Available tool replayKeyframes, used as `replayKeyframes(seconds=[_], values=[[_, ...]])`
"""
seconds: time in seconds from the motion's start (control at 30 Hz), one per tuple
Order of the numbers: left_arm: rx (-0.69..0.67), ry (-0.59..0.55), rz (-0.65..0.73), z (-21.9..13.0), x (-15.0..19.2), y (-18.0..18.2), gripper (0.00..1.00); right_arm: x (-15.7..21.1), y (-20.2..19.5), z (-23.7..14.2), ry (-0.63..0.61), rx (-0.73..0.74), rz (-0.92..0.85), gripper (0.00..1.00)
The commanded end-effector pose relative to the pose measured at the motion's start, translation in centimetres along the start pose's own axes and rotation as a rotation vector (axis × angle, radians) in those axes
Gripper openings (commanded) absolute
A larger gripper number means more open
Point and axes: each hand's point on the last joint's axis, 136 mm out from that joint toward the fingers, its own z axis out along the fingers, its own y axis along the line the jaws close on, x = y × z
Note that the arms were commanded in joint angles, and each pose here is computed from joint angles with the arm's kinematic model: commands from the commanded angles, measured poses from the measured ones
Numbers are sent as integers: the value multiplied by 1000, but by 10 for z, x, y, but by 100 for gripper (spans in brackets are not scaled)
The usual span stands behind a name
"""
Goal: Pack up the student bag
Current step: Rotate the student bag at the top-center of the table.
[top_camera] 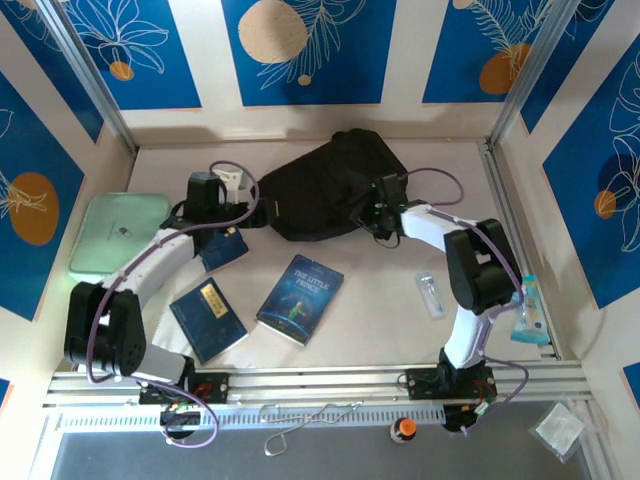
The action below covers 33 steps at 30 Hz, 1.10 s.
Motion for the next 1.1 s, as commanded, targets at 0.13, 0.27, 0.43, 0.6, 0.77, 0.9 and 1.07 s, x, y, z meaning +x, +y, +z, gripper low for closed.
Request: replayKeyframes(seconds=[0.13, 0.27, 0.43, 0.6, 0.77, 0.9, 1.07], values=[[78, 97, 92, 45, 13, -53, 100, -9, -18, -37, -38, -66, -67, 53], [126, 150, 111, 76, 20, -84, 94, -11, -12, -48, -42, -127, 2, 59], [50, 255, 121, 105, 45, -87, 85, -8, -12, -45, 3, -159, 84, 60], [37, 333, 92, 109, 78, -88, 85, -6, 0, -36, 55, -212, 60, 55], [-8, 375, 32, 107, 109, -70, 84, -5, 13, -19, 108, -248, 22, 50], [-28, 357, 0, 102, 118, -62, 85, -7, 22, 0, 163, -259, 13, 45], [-24, 334, -10, 99, 112, -65, 86, -10, 44, 26, 246, -303, -2, 44]])
